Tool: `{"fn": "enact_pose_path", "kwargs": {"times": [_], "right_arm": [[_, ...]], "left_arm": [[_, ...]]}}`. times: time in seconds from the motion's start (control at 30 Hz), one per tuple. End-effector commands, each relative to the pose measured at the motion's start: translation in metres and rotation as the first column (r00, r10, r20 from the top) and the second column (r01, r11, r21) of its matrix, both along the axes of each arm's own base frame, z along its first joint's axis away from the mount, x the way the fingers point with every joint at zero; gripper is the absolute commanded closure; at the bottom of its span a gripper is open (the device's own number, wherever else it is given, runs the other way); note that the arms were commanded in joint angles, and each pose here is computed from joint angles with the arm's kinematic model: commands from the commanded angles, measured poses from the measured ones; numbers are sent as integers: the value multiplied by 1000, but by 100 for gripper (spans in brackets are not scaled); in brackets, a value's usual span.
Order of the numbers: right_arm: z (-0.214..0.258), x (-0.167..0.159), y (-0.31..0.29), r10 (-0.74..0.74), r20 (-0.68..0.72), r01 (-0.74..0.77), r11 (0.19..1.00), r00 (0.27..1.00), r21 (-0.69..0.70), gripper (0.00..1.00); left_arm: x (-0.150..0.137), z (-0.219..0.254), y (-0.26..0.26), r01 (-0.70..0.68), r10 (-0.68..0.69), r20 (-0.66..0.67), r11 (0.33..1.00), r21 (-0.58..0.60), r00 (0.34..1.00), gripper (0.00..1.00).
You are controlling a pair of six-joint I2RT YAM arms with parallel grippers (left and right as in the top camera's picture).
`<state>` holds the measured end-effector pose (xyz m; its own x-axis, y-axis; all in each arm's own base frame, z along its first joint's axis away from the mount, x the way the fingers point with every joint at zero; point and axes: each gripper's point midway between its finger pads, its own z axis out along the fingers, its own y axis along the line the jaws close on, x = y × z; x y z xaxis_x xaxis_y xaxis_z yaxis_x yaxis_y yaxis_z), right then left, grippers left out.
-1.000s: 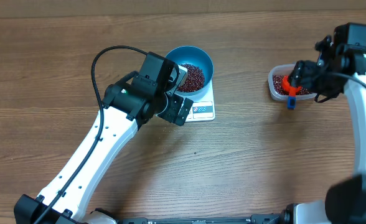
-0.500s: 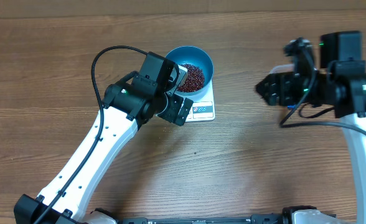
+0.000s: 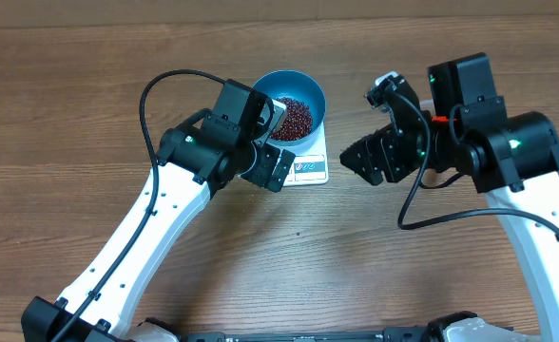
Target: Scoop item into bowl and weigh 150g on scale
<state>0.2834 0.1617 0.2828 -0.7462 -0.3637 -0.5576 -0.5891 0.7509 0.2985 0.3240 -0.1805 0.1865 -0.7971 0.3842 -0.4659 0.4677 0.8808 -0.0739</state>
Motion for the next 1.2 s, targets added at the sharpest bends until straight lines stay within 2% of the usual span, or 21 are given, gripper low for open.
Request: {"fn": "enact_pose_path", "kwargs": {"times": [0.0,0.13,0.17,0.23,1.17], "right_arm": [[2,-1,2,18,14,-19,1000,1000,5,23],[2,-1,2,18,12,-18,1000,1000,4,22],[2,-1,2,18,12,-18,1000,1000,5,18],[2,-1,2,18,13,-18,1000,1000,3,0],[1,-1,2,15,13,-15,1000,1000,0,0]], "left_arm": [[-1,5,1,-8,8,12,1000,-16,1000,0],[-1,5,1,-8,8,12,1000,-16,1000,0],[-1,5,1,-8,8,12,1000,-16,1000,0],[-1,5,1,-8,8,12,1000,-16,1000,0],[-1,5,1,-8,8,12,1000,-16,1000,0]]}}
